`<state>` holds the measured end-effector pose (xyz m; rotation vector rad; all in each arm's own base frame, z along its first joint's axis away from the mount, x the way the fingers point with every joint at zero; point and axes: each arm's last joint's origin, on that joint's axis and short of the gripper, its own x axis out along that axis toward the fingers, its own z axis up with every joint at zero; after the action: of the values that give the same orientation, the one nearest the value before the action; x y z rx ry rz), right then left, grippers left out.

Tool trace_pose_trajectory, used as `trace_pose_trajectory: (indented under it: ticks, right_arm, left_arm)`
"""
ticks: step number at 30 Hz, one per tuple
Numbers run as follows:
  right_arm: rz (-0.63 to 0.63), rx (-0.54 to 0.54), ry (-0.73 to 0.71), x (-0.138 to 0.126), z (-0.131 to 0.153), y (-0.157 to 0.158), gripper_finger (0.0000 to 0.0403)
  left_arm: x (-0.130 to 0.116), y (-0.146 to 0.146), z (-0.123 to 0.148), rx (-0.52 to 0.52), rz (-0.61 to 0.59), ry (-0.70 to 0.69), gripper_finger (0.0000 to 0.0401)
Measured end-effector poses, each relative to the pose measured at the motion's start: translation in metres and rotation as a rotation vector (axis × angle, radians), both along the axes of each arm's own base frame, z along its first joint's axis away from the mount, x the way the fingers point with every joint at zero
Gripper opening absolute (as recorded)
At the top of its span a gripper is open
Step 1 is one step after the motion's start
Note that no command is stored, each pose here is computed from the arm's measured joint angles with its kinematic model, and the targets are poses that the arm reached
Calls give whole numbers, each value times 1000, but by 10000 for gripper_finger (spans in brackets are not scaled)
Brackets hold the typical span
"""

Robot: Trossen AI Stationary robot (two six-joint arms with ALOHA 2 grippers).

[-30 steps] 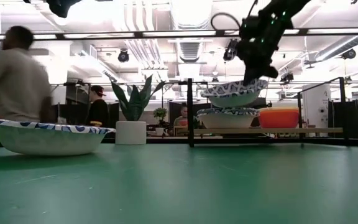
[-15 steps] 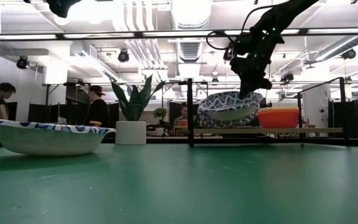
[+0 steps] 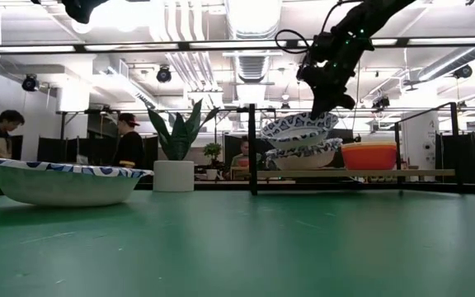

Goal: Place and stack bowls onto a shelf
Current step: Stack the white patterned bowl on top of the white patterned bowl on the shelf, then stack the green bowl on top of the yellow bowl on the shelf

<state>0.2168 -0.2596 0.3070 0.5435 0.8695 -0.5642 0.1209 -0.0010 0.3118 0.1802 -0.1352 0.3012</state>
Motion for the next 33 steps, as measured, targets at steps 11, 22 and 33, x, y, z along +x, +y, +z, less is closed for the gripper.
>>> trace_pose_trajectory:
  ticks: [11,22,33]
  right_arm:
    - [-76,-46,3,-14,2,-15,108]
    - [-229,-222,137,-28,0,-36,108]
    - [-144,-128,190,-2,-46,-49,67]
  left_arm:
    - [0,0,0,0,0,0,40]
    - [0,0,0,3,1,2,40]
    - [0,0,0,3,0,2,40]
